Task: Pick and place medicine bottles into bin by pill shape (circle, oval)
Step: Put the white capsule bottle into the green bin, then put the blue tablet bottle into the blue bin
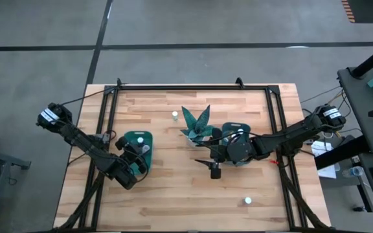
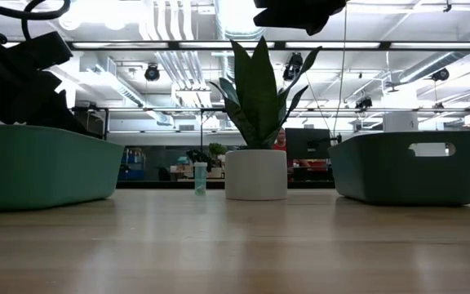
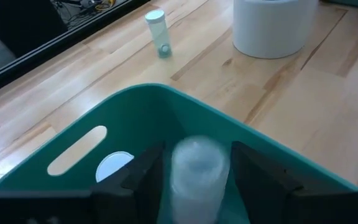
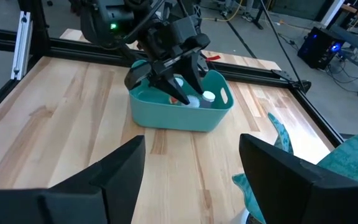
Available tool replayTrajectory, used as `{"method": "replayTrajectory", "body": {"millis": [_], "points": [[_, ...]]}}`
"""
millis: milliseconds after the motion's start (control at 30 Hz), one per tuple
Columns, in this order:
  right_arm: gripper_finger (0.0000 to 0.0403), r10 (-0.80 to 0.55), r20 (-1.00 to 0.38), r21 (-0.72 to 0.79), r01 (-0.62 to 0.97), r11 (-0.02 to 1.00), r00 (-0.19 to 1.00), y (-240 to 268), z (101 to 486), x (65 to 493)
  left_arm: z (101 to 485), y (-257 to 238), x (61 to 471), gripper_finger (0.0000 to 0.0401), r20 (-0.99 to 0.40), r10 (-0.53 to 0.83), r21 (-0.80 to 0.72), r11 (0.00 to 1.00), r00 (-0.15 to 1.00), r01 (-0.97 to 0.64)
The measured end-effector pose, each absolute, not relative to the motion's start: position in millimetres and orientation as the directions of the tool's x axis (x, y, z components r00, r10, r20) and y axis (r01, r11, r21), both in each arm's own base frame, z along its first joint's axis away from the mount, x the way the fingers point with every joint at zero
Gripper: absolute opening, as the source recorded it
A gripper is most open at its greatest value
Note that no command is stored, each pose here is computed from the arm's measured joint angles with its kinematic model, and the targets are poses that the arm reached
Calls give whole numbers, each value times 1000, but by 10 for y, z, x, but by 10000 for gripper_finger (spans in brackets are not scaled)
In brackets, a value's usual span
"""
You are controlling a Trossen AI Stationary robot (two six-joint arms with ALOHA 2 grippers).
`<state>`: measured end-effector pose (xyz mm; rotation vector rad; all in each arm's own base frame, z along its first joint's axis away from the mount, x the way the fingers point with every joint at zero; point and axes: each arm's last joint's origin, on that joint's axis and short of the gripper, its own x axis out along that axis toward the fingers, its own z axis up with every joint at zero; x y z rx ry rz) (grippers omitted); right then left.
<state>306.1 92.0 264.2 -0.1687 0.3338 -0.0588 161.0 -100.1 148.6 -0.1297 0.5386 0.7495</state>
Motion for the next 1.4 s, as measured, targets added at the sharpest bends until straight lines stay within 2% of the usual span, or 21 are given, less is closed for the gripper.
{"method": "replayTrajectory", "body": {"millis": [133,300,567,1033,1200,1400], "points": [[252,-85,-321,-174,30,984,943,920,2642,3061,1484,-1000,1608,197,-509,613,79,732,604,-677],[256,-85,-322,-175,29,984,943,920,2638,3060,1484,-999,1608,217,-509,614,81,732,603,-676],[250,-86,-328,-181,27,983,941,919,2632,3058,1642,-1016,1629,219,-506,588,110,770,631,-629],[242,-92,-392,-210,8,978,915,899,2629,2973,2372,-864,1814,219,-425,561,131,815,711,-564],[235,-98,-428,-228,-3,974,899,866,2678,2875,2625,-696,2021,219,-433,536,156,836,725,-526],[224,-97,-471,-198,2,980,877,807,2780,2697,2674,-306,2224,219,-493,473,200,878,730,-434]]}}
